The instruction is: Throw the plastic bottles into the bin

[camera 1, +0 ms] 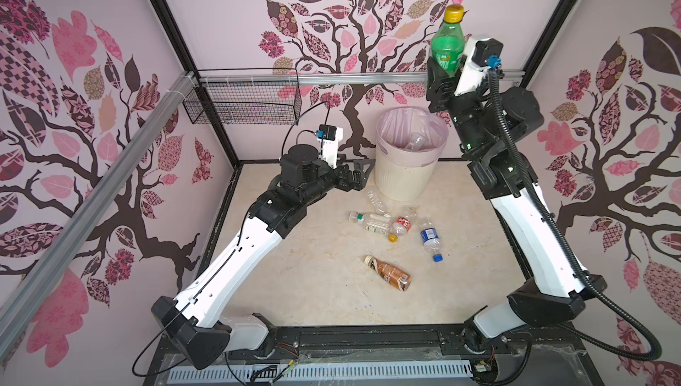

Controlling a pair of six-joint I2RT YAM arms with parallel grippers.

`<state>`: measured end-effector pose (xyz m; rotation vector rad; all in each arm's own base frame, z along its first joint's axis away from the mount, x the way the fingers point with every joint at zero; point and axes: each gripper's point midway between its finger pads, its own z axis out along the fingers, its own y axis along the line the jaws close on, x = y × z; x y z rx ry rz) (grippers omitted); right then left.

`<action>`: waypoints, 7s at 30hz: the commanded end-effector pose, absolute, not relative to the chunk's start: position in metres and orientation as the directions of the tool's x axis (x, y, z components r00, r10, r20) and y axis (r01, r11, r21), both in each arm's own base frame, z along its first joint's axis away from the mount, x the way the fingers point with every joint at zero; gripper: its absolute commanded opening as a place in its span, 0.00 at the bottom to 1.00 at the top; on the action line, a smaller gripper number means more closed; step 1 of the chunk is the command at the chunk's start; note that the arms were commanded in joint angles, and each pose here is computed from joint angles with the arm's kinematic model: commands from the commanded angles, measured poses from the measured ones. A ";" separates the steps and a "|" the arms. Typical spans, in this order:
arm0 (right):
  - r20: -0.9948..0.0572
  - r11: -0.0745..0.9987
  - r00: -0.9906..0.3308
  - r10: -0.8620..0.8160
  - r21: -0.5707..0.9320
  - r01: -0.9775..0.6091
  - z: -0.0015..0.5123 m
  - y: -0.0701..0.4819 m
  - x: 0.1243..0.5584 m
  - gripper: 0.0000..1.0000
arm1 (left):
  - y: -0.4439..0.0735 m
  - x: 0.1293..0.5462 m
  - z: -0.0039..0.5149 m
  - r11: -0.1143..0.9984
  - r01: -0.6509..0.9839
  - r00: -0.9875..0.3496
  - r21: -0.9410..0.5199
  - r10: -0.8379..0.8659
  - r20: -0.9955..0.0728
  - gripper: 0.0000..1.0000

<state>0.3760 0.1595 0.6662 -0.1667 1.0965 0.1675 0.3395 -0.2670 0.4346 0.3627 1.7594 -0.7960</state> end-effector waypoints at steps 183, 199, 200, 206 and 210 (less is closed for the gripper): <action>-0.789 0.862 -0.561 -0.251 0.081 -0.500 0.184 0.398 0.393 0.99 | -0.056 0.289 0.161 0.474 -0.397 -0.639 -0.786 -0.757 -0.133 0.98; -0.862 0.928 -0.490 -0.128 0.071 -0.367 0.250 0.286 0.385 0.99 | -0.118 0.288 0.138 0.639 -0.456 -0.711 -0.619 -0.680 -0.178 0.98; -0.865 0.931 -0.487 -0.122 0.069 -0.357 0.253 0.280 0.384 0.99 | -0.124 0.288 0.135 0.657 -0.450 -0.728 -0.605 -0.663 -0.178 0.98; -0.873 0.943 -0.481 -0.087 0.083 -0.322 0.259 0.252 0.376 0.99 | -0.158 0.290 0.111 0.723 -0.428 -0.798 -0.542 -0.584 -0.149 0.98; -0.874 0.944 -0.480 -0.077 0.091 -0.316 0.257 0.245 0.371 0.99 | -0.183 0.297 0.104 0.741 -0.407 -0.826 -0.534 -0.549 -0.132 0.98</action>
